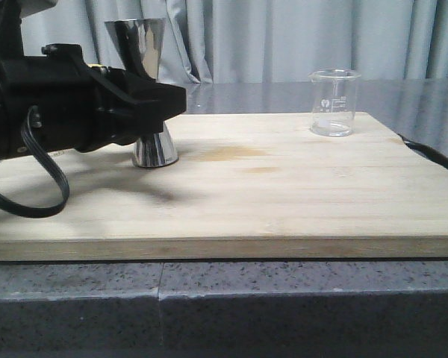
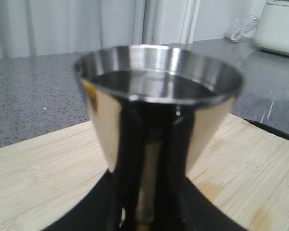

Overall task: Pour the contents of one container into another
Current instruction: 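Set the jigger upright on the board and open the left gripper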

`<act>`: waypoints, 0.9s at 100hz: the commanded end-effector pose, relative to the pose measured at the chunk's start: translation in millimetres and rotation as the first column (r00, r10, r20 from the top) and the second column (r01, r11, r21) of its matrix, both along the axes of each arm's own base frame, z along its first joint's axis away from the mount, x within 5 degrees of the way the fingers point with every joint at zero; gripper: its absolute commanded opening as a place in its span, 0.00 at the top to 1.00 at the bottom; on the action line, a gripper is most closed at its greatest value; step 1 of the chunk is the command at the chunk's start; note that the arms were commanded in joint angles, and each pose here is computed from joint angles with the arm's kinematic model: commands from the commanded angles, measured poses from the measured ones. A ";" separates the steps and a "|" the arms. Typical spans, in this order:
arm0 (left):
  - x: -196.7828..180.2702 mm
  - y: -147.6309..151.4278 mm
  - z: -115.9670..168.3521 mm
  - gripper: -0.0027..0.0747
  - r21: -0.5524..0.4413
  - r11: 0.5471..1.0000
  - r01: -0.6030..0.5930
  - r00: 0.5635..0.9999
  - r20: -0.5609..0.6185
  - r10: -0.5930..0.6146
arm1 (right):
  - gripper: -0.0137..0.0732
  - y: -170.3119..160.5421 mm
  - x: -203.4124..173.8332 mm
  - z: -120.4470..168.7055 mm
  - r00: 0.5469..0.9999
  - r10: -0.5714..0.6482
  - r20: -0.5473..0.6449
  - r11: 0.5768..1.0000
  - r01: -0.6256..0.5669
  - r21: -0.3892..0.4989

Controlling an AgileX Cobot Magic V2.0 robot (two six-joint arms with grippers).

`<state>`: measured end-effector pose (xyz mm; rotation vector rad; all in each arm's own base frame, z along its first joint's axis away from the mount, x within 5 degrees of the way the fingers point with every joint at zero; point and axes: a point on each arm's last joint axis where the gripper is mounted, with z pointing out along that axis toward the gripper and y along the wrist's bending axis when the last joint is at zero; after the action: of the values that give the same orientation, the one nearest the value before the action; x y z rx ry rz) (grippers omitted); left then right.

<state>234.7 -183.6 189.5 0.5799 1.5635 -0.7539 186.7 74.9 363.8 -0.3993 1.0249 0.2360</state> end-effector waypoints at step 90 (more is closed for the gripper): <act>1.8 0.1 21.0 0.15 -0.095 0.995 -0.004 0.996 0.084 0.012 | 0.21 -2.5 -6.8 16.4 0.995 0.005 0.099 0.999 -0.008 0.036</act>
<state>234.8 -183.6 189.2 0.5802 1.5641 -0.7536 186.7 74.9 363.8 -0.3993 1.0249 0.2360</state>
